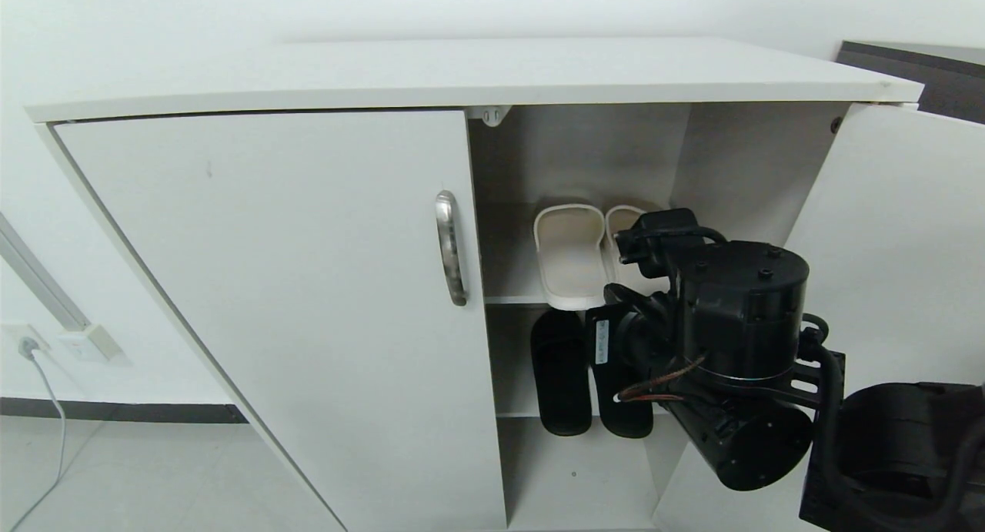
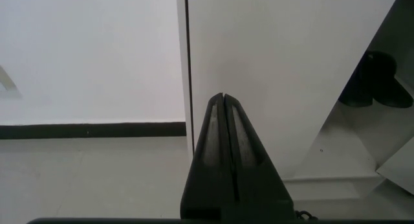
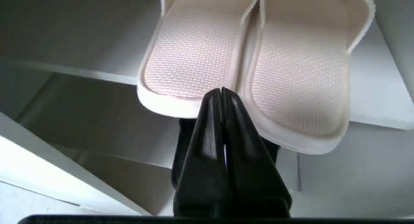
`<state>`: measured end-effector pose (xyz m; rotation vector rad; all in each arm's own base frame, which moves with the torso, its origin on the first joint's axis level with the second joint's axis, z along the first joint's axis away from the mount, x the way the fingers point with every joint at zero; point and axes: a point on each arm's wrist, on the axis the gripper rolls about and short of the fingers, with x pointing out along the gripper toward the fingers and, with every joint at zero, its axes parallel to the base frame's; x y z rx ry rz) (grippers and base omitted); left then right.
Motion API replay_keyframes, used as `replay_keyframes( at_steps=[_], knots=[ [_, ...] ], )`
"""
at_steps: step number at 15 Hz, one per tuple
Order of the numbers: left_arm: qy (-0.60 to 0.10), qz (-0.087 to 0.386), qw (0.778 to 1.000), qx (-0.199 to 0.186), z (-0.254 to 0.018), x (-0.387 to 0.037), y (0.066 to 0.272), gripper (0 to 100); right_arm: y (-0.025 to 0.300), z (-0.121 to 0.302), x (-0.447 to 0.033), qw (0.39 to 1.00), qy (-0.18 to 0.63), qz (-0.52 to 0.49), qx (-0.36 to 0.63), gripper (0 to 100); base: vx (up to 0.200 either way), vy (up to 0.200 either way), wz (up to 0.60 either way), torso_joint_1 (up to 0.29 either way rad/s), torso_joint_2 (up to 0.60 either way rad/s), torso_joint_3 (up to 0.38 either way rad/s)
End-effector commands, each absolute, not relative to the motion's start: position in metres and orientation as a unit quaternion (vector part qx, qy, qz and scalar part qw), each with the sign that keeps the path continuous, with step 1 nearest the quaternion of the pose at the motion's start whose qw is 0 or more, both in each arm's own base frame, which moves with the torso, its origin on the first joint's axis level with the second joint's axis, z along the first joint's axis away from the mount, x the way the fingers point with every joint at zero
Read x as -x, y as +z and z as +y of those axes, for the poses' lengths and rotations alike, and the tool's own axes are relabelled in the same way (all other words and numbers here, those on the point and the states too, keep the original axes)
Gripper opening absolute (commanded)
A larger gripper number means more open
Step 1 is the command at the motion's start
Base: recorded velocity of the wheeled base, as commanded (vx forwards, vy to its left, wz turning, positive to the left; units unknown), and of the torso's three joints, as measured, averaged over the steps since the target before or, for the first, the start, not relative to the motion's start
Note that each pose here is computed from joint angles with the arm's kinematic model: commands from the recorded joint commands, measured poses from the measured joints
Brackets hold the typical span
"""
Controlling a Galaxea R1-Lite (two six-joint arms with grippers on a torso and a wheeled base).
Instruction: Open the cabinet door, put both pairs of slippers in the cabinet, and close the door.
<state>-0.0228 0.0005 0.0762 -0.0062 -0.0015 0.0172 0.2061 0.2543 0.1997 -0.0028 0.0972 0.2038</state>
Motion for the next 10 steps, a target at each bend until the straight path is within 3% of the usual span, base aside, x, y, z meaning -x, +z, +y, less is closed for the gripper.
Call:
replay_keyframes(
  at_steps=[1,10],
  knots=[
    [0.008,-0.001,1.0,0.003,0.0005,0.0228,0.0761,0,0.1981,0.2549,-0.2064,0.994,0.102,0.05,0.003,0,-0.2,0.0,0.0,0.017,0.0,0.002],
    [0.008,-0.001,1.0,0.003,0.0005,0.0228,0.0761,0,0.1957,0.2542,-0.2059,0.993,0.102,0.053,0.007,0,-0.2,0.0,0.0,0.002,0.0,0.001]
  ],
)
